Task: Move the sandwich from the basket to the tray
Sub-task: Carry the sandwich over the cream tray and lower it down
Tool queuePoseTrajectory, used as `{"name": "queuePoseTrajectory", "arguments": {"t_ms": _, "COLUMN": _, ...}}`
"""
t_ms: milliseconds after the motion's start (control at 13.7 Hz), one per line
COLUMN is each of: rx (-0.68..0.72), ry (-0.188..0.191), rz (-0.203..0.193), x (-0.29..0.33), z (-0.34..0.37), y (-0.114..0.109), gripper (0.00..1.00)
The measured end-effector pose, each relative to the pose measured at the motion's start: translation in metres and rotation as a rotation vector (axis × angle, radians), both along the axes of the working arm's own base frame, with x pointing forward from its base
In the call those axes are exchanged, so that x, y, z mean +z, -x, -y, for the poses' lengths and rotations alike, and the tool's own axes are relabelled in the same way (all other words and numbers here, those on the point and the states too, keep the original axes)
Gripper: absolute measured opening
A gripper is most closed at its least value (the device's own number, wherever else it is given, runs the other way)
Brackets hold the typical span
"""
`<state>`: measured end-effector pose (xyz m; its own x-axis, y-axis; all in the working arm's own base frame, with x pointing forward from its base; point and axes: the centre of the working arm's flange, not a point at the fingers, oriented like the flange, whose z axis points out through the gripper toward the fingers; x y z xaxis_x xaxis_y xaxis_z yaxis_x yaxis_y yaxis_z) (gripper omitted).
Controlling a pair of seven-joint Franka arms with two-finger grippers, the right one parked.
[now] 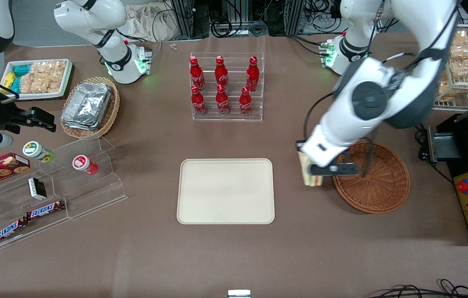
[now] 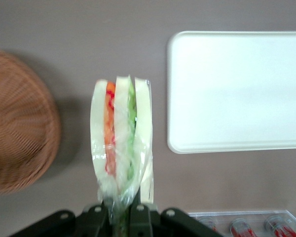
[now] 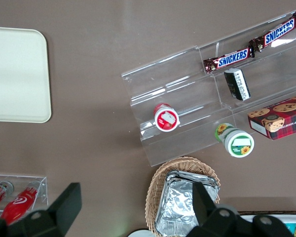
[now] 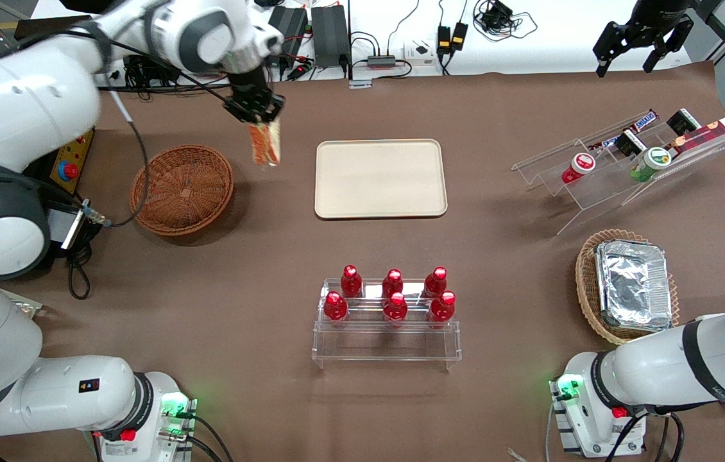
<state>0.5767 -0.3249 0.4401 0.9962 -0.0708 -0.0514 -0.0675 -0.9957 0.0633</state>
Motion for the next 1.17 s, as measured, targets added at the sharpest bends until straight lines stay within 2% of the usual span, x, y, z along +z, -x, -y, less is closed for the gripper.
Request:
{"name": "queuePoseTrajectory", "arguments": {"t_ms": 73, "rx": -0.032, "ry": 0.010, "rz": -0.013, "x": -0.025, "z": 0.023, "y": 0.004, "gripper": 0.15}}
{"name": "queuePoseTrajectory", "arguments": {"t_ms": 220, "rx": -0.050, "ry": 0.042, "rz": -0.064, "x": -0.072, "z": 0.051, "y": 0.001, "gripper": 0.15}}
{"name": "queuePoseTrajectory", "arguments": {"t_ms": 293, "rx": -0.052, "ry": 0.058, "rz": -0.084, "x": -0.092, "z": 0.058, "y": -0.007, "gripper": 0.15}}
{"name": "queuePoseTrajectory", "arguments": {"t_ms": 439, "rx": -0.054, "ry": 0.058, "rz": -0.099, "x": -0.128, "z": 0.064, "y": -0.024, "gripper": 0.15}}
{"name": "queuePoseTrajectory", "arguments": {"t_ms": 585, "rx": -0.041, "ry": 0.063, "rz": -0.094, "x": -0.159, "z": 0.069, "y": -0.038, "gripper": 0.15}}
{"name": "queuePoseTrajectory", "arguments": {"t_ms": 732, "rx": -0.031, "ry": 0.050, "rz": -0.080, "x": -0.184, "z": 0.074, "y": -0.046, "gripper": 0.15}}
{"name": "queuePoseTrajectory", "arguments": {"t_ms": 1024, "rx": -0.030, "ry": 0.040, "rz": -0.075, "x": -0.199, "z": 0.087, "y": -0.047, "gripper": 0.15}}
{"name": "queuePoseTrajectory", "arguments": {"t_ms": 1171, "rx": 0.001, "ry": 0.041, "rz": -0.073, "x": -0.196, "z": 0.086, "y": -0.049, "gripper": 0.32}}
